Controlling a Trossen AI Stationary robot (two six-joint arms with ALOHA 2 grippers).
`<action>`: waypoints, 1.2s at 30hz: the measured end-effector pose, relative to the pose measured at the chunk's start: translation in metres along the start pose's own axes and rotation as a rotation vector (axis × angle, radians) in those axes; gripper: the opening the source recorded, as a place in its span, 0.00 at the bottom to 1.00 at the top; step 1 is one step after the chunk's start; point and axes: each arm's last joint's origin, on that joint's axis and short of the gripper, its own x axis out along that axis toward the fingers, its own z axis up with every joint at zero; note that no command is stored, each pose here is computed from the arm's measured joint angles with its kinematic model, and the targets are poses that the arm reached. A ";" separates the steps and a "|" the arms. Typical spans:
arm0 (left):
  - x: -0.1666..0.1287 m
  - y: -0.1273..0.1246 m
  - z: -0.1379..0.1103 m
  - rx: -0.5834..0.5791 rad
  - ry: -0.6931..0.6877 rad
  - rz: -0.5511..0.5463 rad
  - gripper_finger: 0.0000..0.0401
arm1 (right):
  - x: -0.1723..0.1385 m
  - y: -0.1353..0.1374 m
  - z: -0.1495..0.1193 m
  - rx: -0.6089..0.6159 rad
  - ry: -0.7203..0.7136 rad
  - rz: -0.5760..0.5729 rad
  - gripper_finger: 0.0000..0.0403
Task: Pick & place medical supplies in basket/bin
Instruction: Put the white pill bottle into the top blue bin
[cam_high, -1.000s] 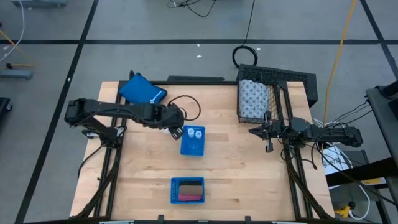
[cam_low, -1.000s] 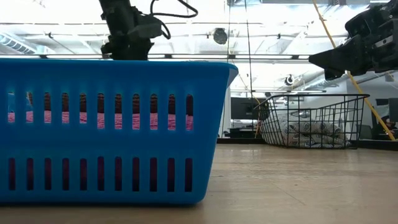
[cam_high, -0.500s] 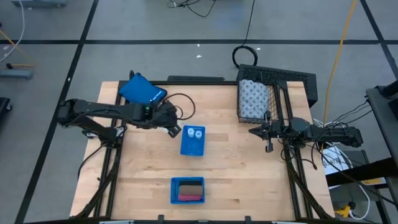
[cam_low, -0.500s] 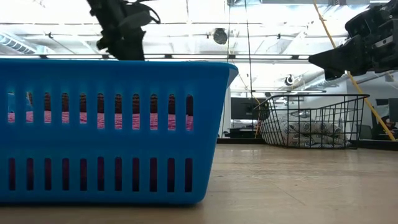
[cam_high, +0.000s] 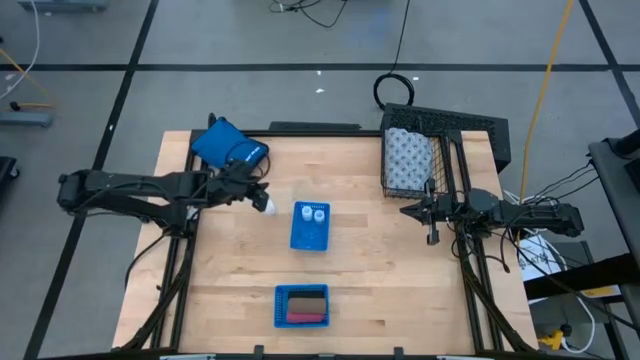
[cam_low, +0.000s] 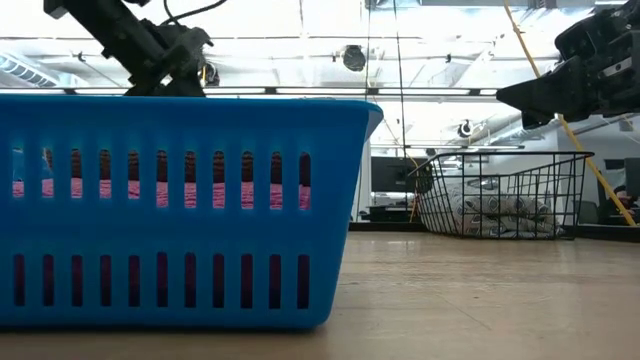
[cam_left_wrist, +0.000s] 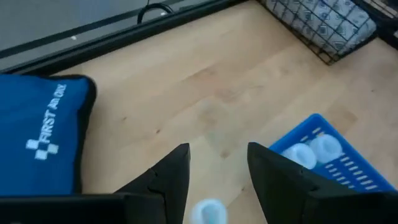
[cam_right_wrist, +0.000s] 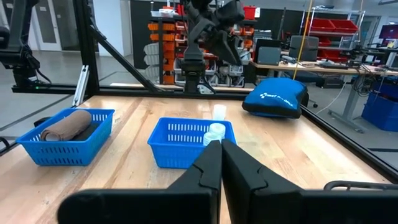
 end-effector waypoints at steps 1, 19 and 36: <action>0.000 0.002 0.000 -0.005 -0.005 0.000 0.41 | 0.000 0.000 0.000 0.000 0.000 0.000 0.00; 0.016 -0.006 -0.001 -0.107 0.050 -0.024 0.49 | 0.000 0.000 0.000 -0.001 0.001 0.000 0.00; 0.042 -0.003 0.004 -0.162 0.320 0.064 0.74 | 0.000 0.000 0.000 -0.001 0.001 0.000 0.00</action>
